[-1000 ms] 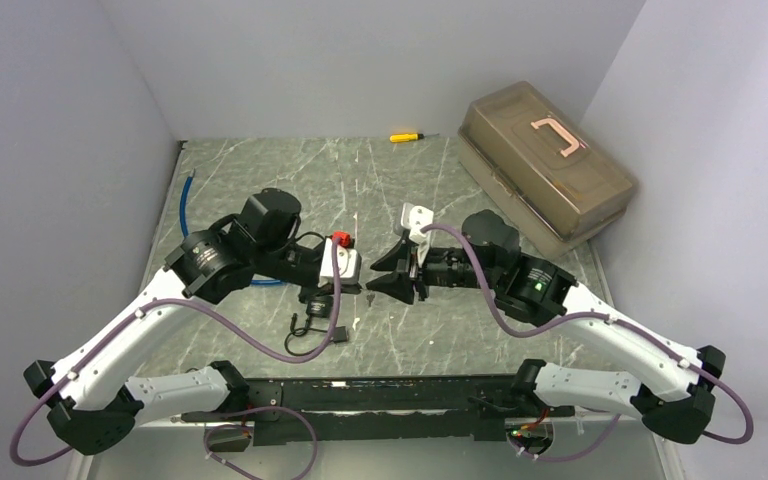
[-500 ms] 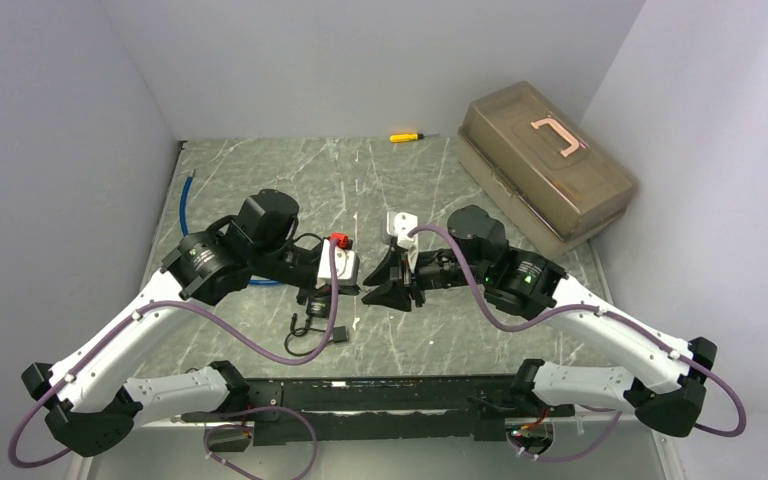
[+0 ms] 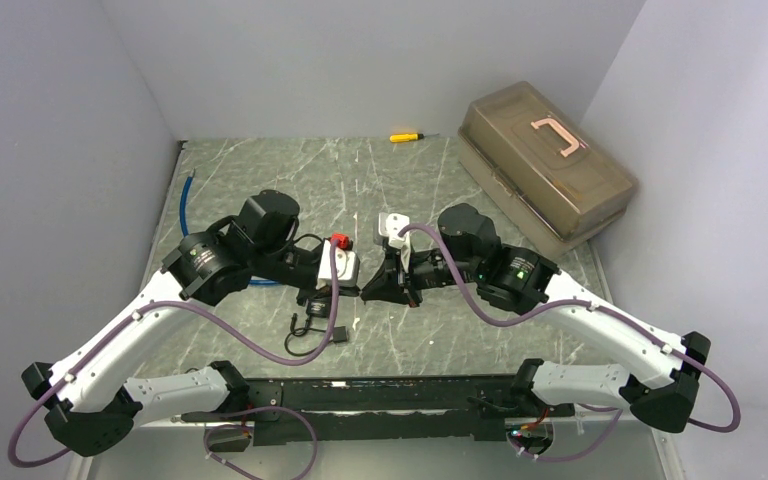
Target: Unlock with the key
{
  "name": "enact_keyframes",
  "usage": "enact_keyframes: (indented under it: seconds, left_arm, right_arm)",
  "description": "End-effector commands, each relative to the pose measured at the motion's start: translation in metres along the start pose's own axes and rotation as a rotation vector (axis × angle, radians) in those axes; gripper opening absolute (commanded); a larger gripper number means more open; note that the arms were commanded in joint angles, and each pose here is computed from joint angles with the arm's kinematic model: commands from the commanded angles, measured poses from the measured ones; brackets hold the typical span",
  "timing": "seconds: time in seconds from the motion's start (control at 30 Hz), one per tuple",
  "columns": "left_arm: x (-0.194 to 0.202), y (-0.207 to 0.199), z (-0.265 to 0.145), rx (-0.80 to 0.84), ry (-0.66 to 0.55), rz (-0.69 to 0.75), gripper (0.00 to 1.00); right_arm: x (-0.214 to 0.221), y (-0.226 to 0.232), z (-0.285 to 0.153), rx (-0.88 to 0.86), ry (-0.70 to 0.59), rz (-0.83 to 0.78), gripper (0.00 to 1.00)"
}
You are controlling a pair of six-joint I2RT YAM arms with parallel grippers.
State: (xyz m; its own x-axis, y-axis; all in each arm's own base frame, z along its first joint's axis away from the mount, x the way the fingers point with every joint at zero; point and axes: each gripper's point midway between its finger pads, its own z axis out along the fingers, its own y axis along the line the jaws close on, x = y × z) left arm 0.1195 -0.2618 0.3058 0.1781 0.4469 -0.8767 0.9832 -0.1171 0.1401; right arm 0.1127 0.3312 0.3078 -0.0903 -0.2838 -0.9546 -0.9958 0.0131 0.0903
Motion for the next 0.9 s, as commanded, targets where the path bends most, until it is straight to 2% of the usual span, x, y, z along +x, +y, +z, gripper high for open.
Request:
enact_keyframes:
  seconds: [0.0,0.1,0.2,0.3,0.43,0.47,0.5,0.53,0.57,0.67,0.73,0.87]
  left_arm:
    - [-0.015,0.0,-0.007,-0.018,-0.046,0.037,0.0]
    - [-0.015,0.001,-0.007,-0.023,-0.041,0.032,0.01]
    - [-0.017,0.004,-0.008,-0.034,-0.039,0.034,0.13]
    - [-0.019,0.008,-0.01,-0.051,-0.033,0.042,0.15]
    - [-0.022,0.011,-0.012,-0.066,-0.027,0.046,0.27]
    - [-0.022,0.012,-0.012,-0.072,-0.025,0.044,0.32]
    - [-0.021,0.014,-0.013,-0.08,-0.019,0.04,0.43]
    - [-0.019,0.016,-0.013,-0.091,-0.01,0.035,0.62]
    - [-0.016,0.018,-0.013,-0.101,0.005,0.03,0.7]
    - [0.015,0.022,-0.008,-0.137,0.092,0.013,0.8]
    - [0.049,0.031,-0.004,-0.198,0.181,-0.012,0.97]
    - [0.136,0.022,0.011,-0.18,0.355,-0.101,0.99]
  right_arm:
    - [-0.017,-0.004,-0.008,0.042,-0.034,-0.03,0.0]
    - [-0.016,-0.008,-0.01,0.074,-0.045,-0.018,0.0]
    - [-0.011,-0.007,-0.008,0.073,-0.044,0.006,0.0]
    - [-0.003,-0.006,-0.006,0.069,-0.039,0.034,0.0]
    - [0.001,-0.002,-0.006,0.057,-0.045,0.068,0.0]
    - [0.003,-0.002,-0.006,0.054,-0.048,0.07,0.0]
    - [0.003,-0.001,-0.006,0.052,-0.055,0.09,0.0]
    - [0.004,0.0,-0.007,0.048,-0.059,0.108,0.0]
    - [0.004,0.0,-0.008,0.042,-0.064,0.119,0.0]
    - [0.011,0.0,-0.01,0.035,-0.064,0.157,0.0]
    - [0.02,-0.002,-0.012,0.038,-0.055,0.188,0.0]
    - [0.033,-0.007,-0.021,0.067,-0.064,0.235,0.0]
